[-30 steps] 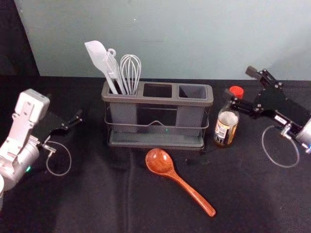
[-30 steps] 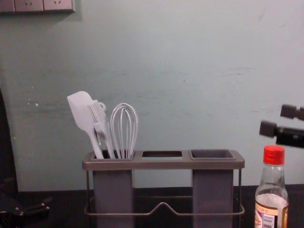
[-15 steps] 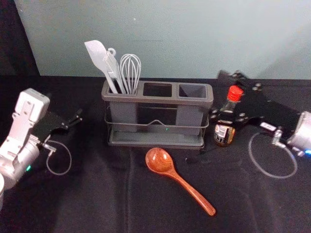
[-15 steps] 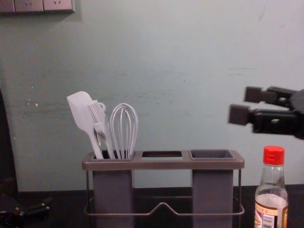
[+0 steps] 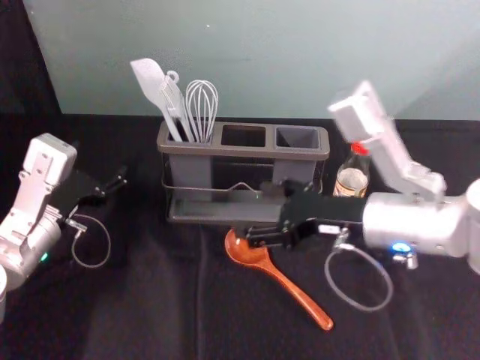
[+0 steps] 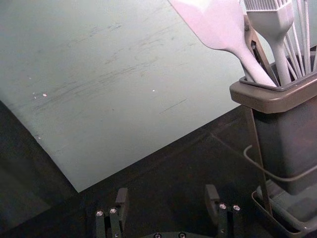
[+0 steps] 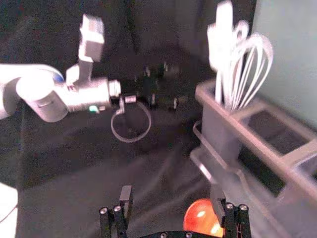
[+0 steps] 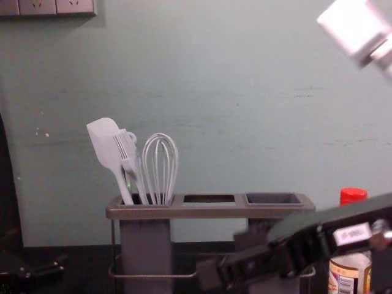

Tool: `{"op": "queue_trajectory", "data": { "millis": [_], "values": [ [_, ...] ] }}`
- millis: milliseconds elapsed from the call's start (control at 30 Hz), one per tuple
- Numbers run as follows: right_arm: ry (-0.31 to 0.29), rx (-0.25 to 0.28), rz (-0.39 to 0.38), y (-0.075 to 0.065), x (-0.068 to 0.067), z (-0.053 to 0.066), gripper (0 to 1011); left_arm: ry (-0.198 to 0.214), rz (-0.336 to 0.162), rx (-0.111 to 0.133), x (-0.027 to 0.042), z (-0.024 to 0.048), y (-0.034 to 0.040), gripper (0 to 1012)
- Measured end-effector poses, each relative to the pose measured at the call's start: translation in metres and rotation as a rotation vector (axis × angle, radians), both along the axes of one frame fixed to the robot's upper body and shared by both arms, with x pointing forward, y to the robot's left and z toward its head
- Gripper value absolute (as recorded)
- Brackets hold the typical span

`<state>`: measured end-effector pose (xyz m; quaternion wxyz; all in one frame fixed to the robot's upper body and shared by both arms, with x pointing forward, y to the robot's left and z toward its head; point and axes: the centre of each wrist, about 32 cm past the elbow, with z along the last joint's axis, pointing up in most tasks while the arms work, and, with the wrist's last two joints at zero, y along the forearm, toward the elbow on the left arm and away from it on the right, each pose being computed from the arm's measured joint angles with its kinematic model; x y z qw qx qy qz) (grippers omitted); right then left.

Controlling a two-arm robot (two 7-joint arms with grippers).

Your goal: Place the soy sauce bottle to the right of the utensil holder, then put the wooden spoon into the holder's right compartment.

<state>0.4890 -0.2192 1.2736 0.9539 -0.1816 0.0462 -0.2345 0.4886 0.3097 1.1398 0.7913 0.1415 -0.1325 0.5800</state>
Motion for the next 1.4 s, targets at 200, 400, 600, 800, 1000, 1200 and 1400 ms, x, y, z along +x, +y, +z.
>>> {"op": "queue_trajectory", "data": {
  "millis": [200,400,600,800,1000,1200,1400],
  "values": [
    [0.136,-0.067,-0.043,0.021,0.011,-0.007,1000,0.0,0.0,0.0,0.0,0.0,0.0,1005],
    [0.185,-0.168,-0.075,0.034,0.023,-0.02,1000,0.0,0.0,0.0,0.0,0.0,0.0,1005],
    [0.185,-0.256,-0.096,0.044,0.033,-0.033,1002,0.0,0.0,0.0,0.0,0.0,0.0,1005],
    [0.176,-0.301,-0.104,0.048,0.037,-0.04,1000,0.0,0.0,0.0,0.0,0.0,0.0,1005],
    [0.17,-0.32,-0.111,0.05,0.039,-0.043,1002,0.0,0.0,0.0,0.0,0.0,0.0,1005],
    [0.166,-0.326,-0.119,0.052,0.041,-0.046,1000,0.0,0.0,0.0,0.0,0.0,0.0,1005],
    [0.159,-0.333,-0.127,0.056,0.044,-0.051,1000,0.0,0.0,0.0,0.0,0.0,0.0,1005]
  ]
}}
